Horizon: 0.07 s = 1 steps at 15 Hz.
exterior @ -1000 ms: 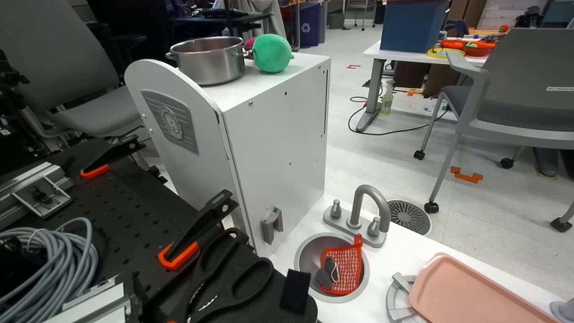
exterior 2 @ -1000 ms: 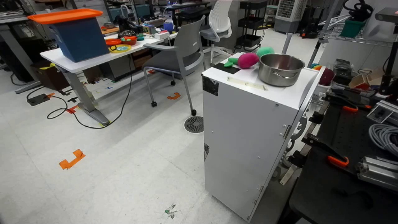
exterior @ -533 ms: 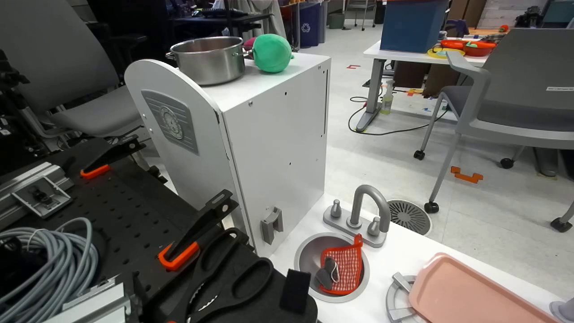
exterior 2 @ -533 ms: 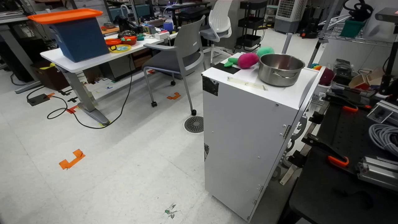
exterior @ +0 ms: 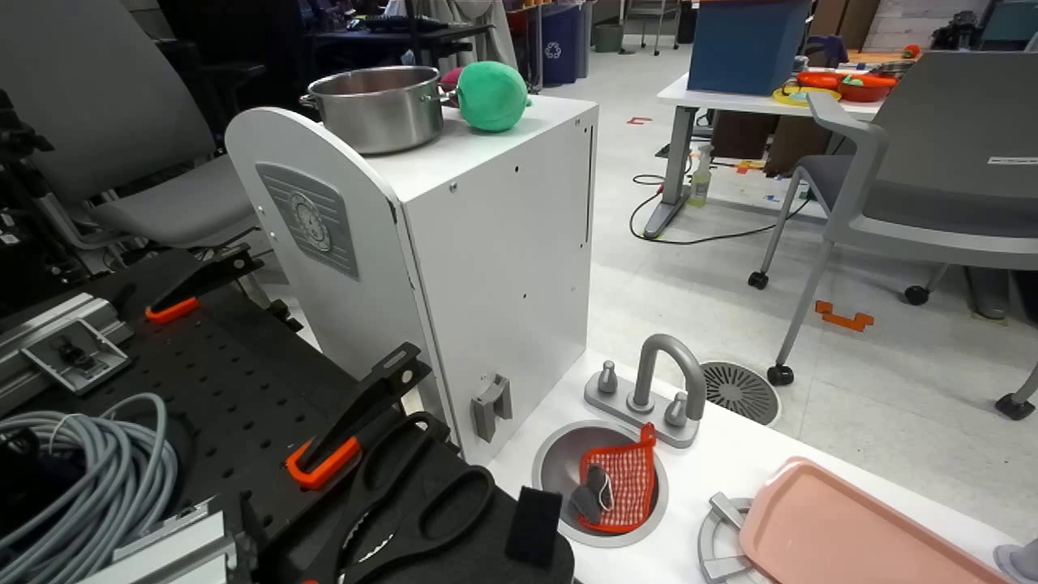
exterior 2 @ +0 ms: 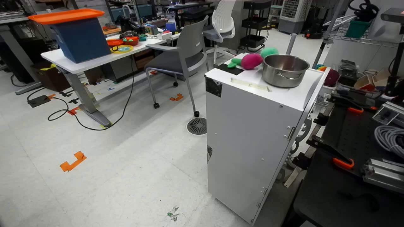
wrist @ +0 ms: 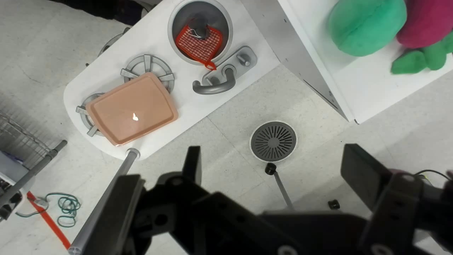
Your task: Remove the yellow plushy from the pot and put it in the sink
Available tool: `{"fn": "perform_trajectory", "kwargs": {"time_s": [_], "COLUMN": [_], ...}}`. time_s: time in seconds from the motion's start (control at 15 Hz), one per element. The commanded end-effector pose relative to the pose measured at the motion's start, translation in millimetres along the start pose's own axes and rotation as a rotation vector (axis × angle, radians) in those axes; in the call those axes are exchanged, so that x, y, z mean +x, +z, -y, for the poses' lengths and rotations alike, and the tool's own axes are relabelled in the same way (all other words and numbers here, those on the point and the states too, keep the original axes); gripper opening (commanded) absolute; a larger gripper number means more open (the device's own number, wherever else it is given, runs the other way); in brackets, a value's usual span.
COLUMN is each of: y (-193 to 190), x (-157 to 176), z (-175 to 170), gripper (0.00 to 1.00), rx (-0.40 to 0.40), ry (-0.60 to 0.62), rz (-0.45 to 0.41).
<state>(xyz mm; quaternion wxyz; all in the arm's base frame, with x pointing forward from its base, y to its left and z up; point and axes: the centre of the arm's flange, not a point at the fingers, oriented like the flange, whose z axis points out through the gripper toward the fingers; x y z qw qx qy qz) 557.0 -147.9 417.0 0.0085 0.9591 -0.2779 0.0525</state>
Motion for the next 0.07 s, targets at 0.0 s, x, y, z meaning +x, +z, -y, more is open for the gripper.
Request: {"fn": "perform_trajectory", "kwargs": {"time_s": [0.0], "y": [0.0], "x": [0.0], "z": [0.0], "gripper": [1.00], "rx": [0.000], "ry": [0.000], "rz": [0.000]}}
